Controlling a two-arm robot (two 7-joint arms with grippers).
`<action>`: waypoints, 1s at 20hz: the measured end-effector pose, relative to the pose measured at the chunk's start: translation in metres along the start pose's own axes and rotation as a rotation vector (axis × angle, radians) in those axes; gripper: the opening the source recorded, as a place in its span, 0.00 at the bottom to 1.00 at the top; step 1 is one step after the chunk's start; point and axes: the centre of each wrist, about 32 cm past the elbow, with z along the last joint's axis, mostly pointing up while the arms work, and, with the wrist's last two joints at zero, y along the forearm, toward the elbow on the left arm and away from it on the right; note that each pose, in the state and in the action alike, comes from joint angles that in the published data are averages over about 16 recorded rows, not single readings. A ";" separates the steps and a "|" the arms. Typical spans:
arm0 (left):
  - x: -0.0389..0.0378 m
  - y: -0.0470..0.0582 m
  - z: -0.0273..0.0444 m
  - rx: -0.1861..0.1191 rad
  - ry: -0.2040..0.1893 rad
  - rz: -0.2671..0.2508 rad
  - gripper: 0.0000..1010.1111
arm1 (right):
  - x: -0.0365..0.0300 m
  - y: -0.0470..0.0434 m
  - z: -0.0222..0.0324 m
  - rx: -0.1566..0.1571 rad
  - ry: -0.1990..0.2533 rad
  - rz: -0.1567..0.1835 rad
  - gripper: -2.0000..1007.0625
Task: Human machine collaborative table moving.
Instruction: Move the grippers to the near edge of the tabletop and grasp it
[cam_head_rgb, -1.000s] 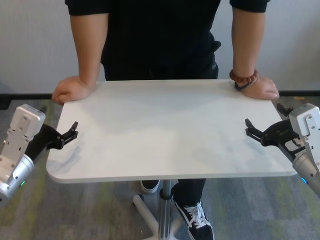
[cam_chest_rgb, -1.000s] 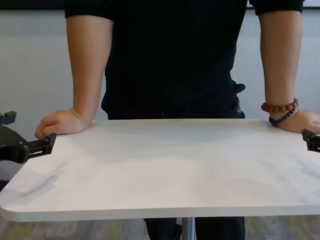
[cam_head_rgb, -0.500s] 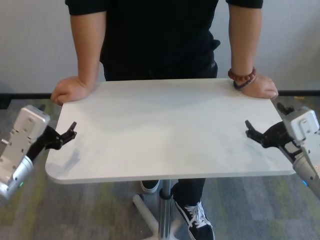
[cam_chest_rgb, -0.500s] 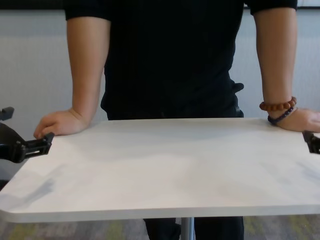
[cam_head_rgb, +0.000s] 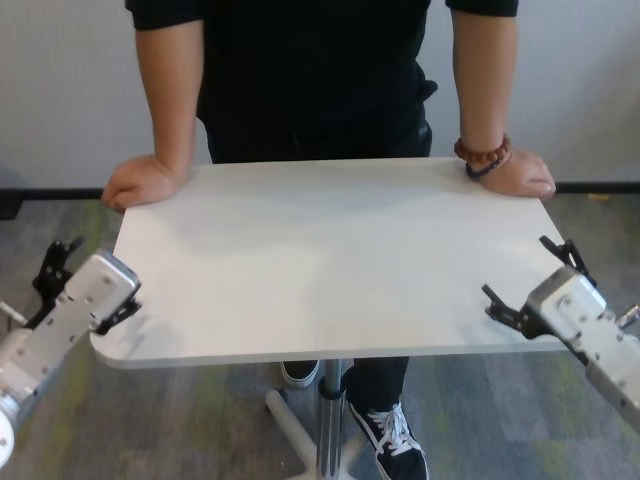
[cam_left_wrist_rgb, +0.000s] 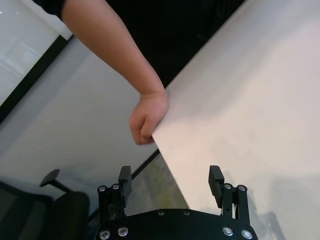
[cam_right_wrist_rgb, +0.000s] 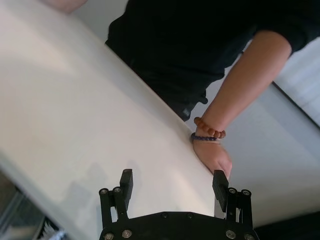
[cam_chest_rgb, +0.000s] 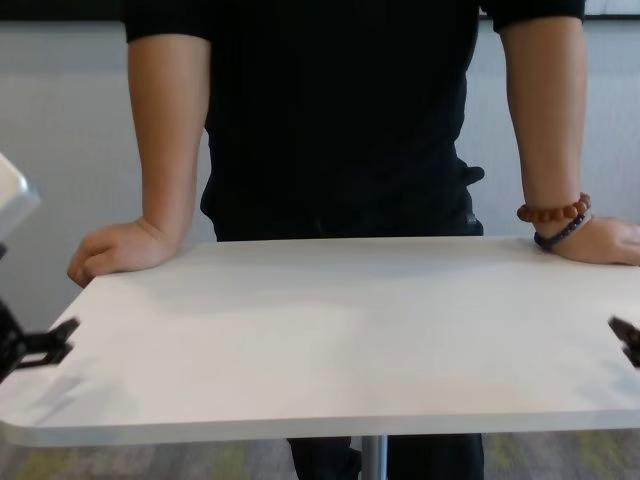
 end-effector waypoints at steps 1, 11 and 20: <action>-0.0010 0.004 0.0014 0.014 -0.027 -0.002 0.99 | -0.0015 -0.0042 0.0015 -0.008 -0.033 0.007 0.99; -0.0151 0.042 0.0123 0.102 -0.289 -0.036 0.99 | -0.0181 -0.0440 0.0115 -0.068 -0.341 0.074 0.99; -0.0449 0.067 0.0165 0.120 -0.473 -0.062 0.99 | -0.0324 -0.0586 0.0108 -0.089 -0.457 0.106 0.99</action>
